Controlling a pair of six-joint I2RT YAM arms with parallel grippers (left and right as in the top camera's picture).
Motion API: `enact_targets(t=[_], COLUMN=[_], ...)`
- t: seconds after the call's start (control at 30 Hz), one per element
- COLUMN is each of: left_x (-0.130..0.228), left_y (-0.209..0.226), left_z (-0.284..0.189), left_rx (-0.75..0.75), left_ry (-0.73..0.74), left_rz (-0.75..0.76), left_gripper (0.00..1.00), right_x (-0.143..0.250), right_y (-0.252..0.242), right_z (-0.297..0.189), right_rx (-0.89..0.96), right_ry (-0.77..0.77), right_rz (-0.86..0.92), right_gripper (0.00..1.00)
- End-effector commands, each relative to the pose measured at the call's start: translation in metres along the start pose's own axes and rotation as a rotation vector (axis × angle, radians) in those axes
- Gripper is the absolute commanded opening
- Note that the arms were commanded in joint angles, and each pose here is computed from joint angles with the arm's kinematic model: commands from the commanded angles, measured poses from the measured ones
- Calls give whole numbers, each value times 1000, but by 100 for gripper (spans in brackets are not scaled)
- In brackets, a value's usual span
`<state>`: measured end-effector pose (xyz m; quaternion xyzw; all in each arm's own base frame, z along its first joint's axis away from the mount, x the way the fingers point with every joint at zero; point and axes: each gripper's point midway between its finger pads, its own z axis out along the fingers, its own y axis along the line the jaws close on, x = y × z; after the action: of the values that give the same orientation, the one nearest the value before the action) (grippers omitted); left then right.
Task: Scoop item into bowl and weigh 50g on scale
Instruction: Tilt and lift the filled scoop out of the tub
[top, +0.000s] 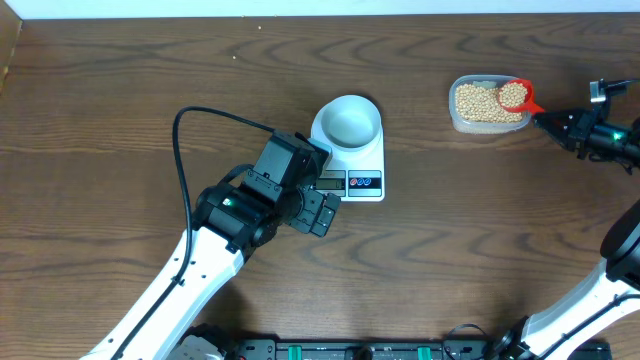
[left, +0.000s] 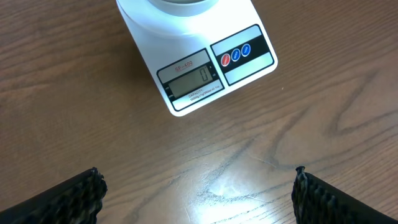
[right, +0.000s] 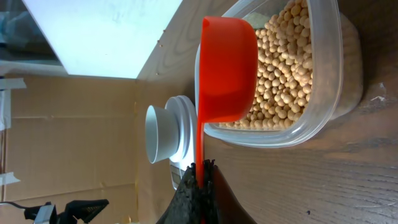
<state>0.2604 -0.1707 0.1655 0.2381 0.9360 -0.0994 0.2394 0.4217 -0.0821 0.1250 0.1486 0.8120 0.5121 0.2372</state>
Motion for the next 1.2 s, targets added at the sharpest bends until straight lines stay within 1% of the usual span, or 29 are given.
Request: enact_targets(t=[0.0,0.6,0.97,1.17], left_x=[-2,-2,-2,-2], left_y=[2,2,2,2], left_z=[-2,-2,-2,-2], left_rx=[-7,-7,-7,-7], left_ry=[-8,-7,-8,-8], left_rz=[-4,-3,-3,-4], left_gripper=[98,98,98,98], right_x=[0,2,-2,-4], right_y=[1,1,9,24], right_z=[-2,-3,-12,-13], right_rx=[-42,-43,-108,-193], right_ry=[-9,-7,-36,-52], right_rz=[-7,12,7,-13], right_gripper=[1,1,1,1])
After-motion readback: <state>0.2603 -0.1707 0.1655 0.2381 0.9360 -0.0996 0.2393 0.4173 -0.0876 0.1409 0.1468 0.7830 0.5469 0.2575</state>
